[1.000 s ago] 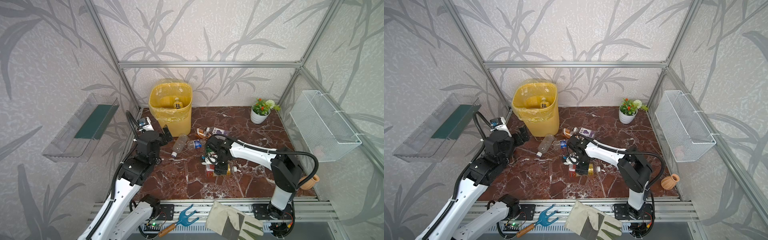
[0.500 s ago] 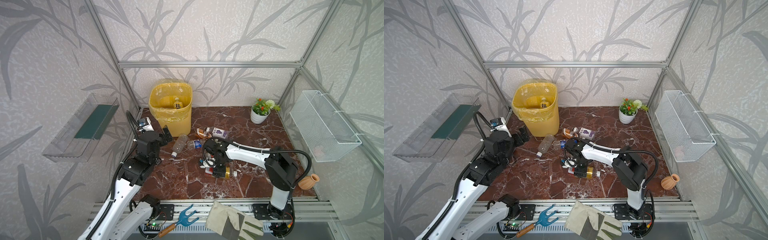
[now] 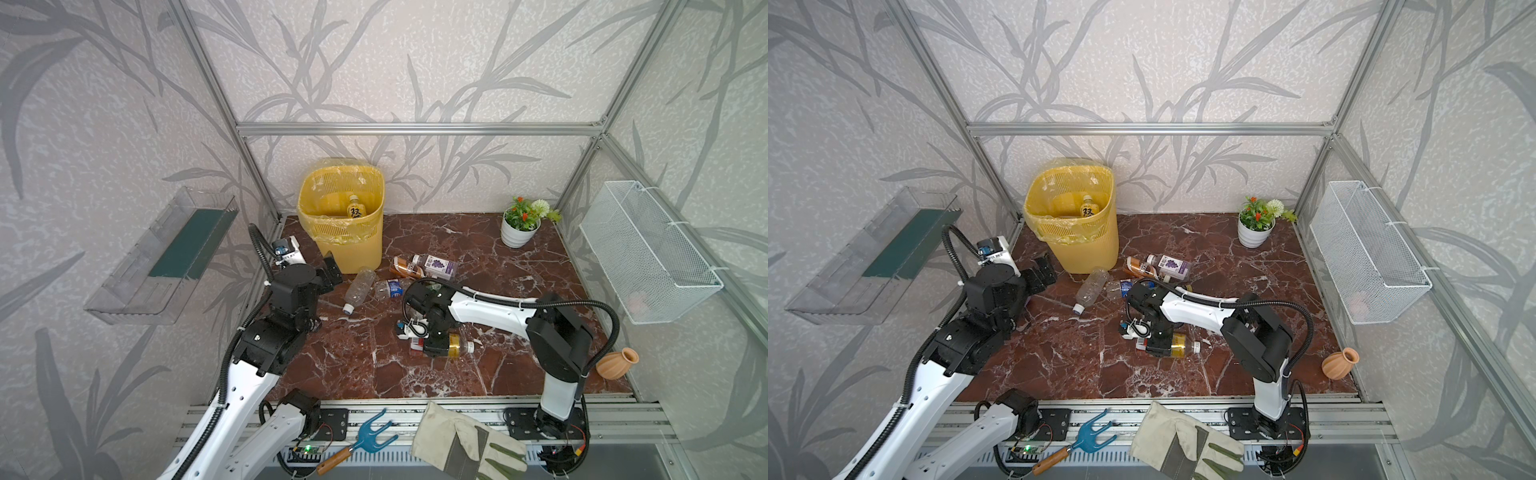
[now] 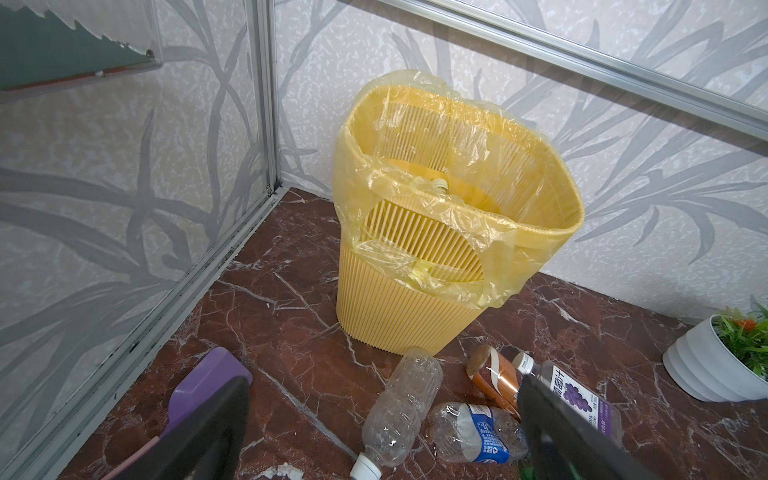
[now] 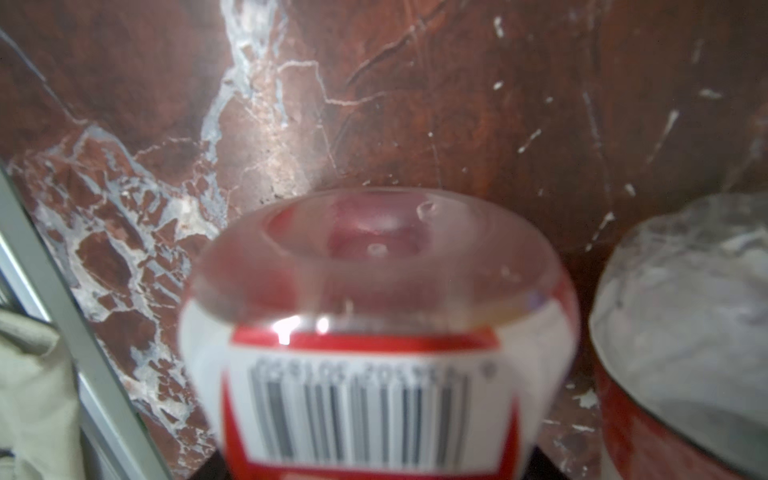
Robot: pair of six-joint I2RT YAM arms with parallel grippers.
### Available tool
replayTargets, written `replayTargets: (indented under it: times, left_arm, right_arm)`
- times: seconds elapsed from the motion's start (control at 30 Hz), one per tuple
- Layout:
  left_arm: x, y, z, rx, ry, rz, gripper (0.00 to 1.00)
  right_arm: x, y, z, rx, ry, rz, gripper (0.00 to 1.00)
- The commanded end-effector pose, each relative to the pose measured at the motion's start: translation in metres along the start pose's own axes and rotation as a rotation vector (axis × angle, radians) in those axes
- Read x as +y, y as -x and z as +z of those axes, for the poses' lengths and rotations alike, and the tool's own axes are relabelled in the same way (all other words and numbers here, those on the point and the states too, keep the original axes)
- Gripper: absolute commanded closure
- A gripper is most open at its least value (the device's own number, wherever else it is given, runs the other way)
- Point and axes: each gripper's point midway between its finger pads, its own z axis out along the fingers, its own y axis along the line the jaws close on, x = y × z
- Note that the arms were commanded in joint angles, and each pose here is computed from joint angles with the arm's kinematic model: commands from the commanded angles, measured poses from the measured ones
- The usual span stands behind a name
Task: Throw the plastic bottles in the bin
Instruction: 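Lower the right gripper onto the red-and-yellow bottle and grasp it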
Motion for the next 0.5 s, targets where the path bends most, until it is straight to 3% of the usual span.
replayTargets:
  times: [0.0, 0.47]
  left_arm:
    - [0.006, -0.002, 0.000, -0.003, 0.025, -0.005, 0.01]
    - [0.012, -0.012, 0.001, 0.021, 0.041, -0.005, 0.01]
  right_arm:
    - [0.006, -0.002, -0.006, -0.013, 0.006, 0.016, 0.40]
    - [-0.013, 0.023, -0.093, -0.362, -0.068, 0.144, 0.40]
